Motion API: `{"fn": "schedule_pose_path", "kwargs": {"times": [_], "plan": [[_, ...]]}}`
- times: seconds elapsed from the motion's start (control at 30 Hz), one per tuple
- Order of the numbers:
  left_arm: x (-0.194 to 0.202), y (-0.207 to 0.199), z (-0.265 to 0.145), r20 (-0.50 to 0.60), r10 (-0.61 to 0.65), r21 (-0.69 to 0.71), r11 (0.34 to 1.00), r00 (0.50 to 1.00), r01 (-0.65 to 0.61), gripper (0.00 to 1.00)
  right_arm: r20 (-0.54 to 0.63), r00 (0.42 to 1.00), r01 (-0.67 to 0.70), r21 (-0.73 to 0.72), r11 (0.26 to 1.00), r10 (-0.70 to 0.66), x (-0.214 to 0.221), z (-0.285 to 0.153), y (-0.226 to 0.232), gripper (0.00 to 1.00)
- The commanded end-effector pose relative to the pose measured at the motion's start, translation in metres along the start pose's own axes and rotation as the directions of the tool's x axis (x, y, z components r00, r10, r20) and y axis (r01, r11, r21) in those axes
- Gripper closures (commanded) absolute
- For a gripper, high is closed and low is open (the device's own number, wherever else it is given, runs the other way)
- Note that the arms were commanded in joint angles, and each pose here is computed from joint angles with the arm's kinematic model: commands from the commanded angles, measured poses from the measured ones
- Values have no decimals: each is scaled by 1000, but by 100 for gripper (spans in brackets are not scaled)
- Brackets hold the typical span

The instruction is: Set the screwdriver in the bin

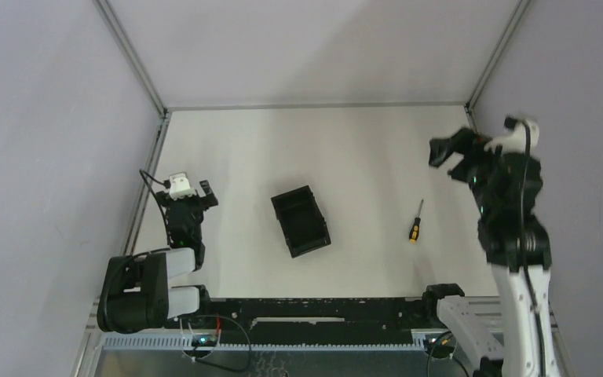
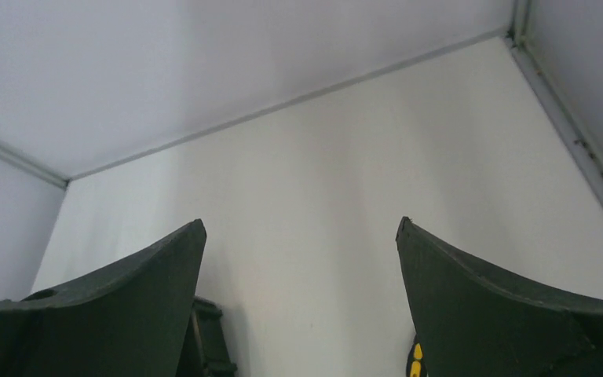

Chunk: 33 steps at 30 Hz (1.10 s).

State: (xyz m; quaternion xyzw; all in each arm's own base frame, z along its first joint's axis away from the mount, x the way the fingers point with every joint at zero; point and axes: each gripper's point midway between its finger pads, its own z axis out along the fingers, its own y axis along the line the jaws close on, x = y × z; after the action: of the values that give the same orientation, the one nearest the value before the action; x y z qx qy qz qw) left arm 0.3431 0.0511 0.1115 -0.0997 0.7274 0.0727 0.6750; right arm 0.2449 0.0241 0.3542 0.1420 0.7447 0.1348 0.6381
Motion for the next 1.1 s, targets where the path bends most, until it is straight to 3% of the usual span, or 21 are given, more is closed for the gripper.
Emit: {"fn": "schedule_pose_path", "kwargs": {"times": [0.0,0.07,0.17,0.37,0.5,0.73,0.87,0.9,1.07], "plan": [[-25,-3,9,72,3,1,1000,997,-3,0,-404,914,167,263,950,-49,37,30,-47,1],[-25,-2,9,71,3,0,1000,997,-3,0,-563,827,205,310,928,5,65,44,-62,0],[-25,-2,9,72,3,-1,1000,997,-3,0,-710,697,233,355,905,99,118,62,-90,5],[-25,-2,9,72,3,0,1000,997,-3,0,-847,490,256,367,894,207,219,74,-123,15],[-25,-2,9,71,3,-2,1000,997,-3,0,-887,389,282,372,884,249,268,72,-142,25],[-25,-2,9,71,3,-2,1000,997,-2,0,-914,308,281,353,892,265,308,70,-152,52],[-25,-2,9,71,3,-1,1000,997,-3,0,-929,279,312,326,893,242,303,70,-155,100],[-25,-2,9,71,3,-1,1000,997,-3,0,-934,262,319,320,892,242,296,66,-151,100],[-25,-2,9,70,3,0,1000,998,-3,0,-931,307,350,305,886,200,233,65,-129,100]]}}
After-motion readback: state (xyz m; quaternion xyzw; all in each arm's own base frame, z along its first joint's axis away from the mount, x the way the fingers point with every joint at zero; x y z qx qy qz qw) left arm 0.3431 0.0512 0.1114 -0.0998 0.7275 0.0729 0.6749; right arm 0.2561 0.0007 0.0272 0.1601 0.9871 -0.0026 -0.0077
